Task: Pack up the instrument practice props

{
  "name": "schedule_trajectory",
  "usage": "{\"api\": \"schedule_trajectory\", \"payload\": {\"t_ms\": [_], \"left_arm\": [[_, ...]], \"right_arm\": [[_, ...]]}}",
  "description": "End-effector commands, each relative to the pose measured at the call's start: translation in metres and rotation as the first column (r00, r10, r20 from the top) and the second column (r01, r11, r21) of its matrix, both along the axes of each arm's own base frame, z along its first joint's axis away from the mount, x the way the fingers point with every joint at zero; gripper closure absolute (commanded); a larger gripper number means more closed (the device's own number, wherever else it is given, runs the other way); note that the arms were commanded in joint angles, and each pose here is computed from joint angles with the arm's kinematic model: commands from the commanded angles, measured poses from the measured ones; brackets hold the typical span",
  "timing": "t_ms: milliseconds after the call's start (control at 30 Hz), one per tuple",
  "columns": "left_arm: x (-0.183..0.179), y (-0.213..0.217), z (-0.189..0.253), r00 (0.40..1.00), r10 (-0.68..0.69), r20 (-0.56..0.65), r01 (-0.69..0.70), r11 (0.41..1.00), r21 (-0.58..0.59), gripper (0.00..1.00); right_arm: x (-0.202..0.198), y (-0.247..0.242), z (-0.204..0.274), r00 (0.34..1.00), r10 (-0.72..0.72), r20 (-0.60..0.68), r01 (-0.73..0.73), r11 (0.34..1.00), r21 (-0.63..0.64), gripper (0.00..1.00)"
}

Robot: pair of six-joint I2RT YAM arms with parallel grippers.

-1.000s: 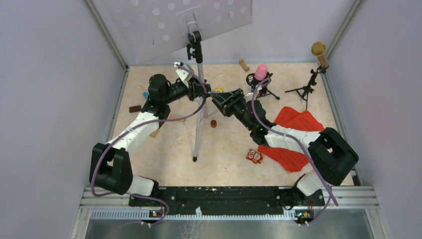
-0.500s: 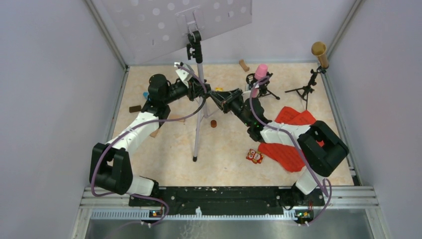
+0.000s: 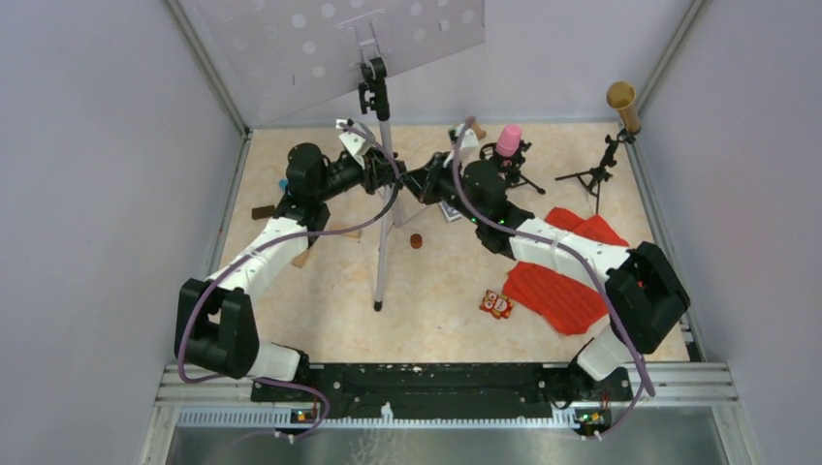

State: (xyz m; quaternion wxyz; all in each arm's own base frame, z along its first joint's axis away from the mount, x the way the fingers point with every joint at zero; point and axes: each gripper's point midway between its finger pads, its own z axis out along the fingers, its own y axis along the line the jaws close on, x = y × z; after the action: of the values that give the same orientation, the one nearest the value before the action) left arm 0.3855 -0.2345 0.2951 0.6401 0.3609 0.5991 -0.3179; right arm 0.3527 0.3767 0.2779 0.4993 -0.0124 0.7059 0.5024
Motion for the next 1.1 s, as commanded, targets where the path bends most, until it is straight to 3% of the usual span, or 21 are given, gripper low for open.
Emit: {"api": "schedule_trajectory", "payload": {"t_ms": [0,100,200,267,333,500,600,633,700,800,900,1000,1067], "left_arm": [[-0.015,-0.022,-0.014,0.991,-0.131,0.038,0.128,0.989,0.069,1.0],[-0.015,-0.022,-0.015,0.991,-0.128,0.035,0.126,0.99,0.07,1.0],[-0.014,-0.022,-0.015,0.991,-0.128,0.034,0.125,0.99,0.071,1.0],[-0.014,-0.022,-0.016,0.991,-0.126,0.034,0.123,0.99,0.074,1.0],[-0.014,-0.021,-0.015,0.992,-0.123,0.036,0.12,0.99,0.075,1.0],[-0.013,-0.021,-0.016,0.992,-0.12,0.035,0.118,0.99,0.076,1.0],[-0.013,-0.022,-0.016,0.992,-0.123,0.032,0.121,0.99,0.075,1.0],[-0.013,-0.021,-0.016,0.992,-0.122,0.034,0.12,0.99,0.076,1.0],[-0.014,-0.02,-0.015,0.993,-0.113,0.034,0.111,0.991,0.07,0.88],[-0.013,-0.019,-0.012,0.995,-0.096,0.041,0.093,0.994,0.058,0.67],[-0.012,-0.018,-0.012,0.996,-0.085,0.037,0.083,0.995,0.051,0.58],[-0.013,-0.019,-0.008,0.996,-0.088,0.035,0.087,0.995,0.039,0.52],[-0.013,-0.018,-0.002,0.996,-0.08,0.036,0.079,0.997,0.02,0.37]], "right_arm": [[-0.062,0.039,0.032,0.785,0.33,0.524,0.006,0.842,-0.539,1.0],[-0.086,0.046,-0.019,0.536,0.63,0.562,0.24,0.525,-0.817,1.0],[-0.104,0.042,-0.083,0.345,0.86,0.376,0.465,0.192,-0.864,1.0],[-0.1,0.032,-0.11,0.314,0.908,0.278,0.592,0.042,-0.805,1.0],[-0.094,0.027,-0.123,0.324,0.912,0.25,0.646,-0.02,-0.763,1.0],[-0.096,0.037,-0.1,0.335,0.863,0.377,0.625,0.096,-0.775,1.0],[-0.094,0.038,-0.087,0.329,0.849,0.413,0.646,0.116,-0.754,0.98],[-0.093,0.036,-0.082,0.322,0.845,0.426,0.666,0.118,-0.737,0.92],[-0.094,0.033,-0.06,0.294,0.815,0.499,0.712,0.161,-0.684,0.75],[-0.109,0.028,-0.004,0.289,0.7,0.653,0.707,0.304,-0.638,0.58],[-0.119,0.007,0.059,0.388,0.451,0.803,0.635,0.501,-0.588,0.32],[-0.13,-0.024,0.082,0.527,0.233,0.817,0.529,0.662,-0.53,0.28],[-0.139,-0.039,0.072,0.615,0.177,0.769,0.44,0.731,-0.521,0.28]]}}
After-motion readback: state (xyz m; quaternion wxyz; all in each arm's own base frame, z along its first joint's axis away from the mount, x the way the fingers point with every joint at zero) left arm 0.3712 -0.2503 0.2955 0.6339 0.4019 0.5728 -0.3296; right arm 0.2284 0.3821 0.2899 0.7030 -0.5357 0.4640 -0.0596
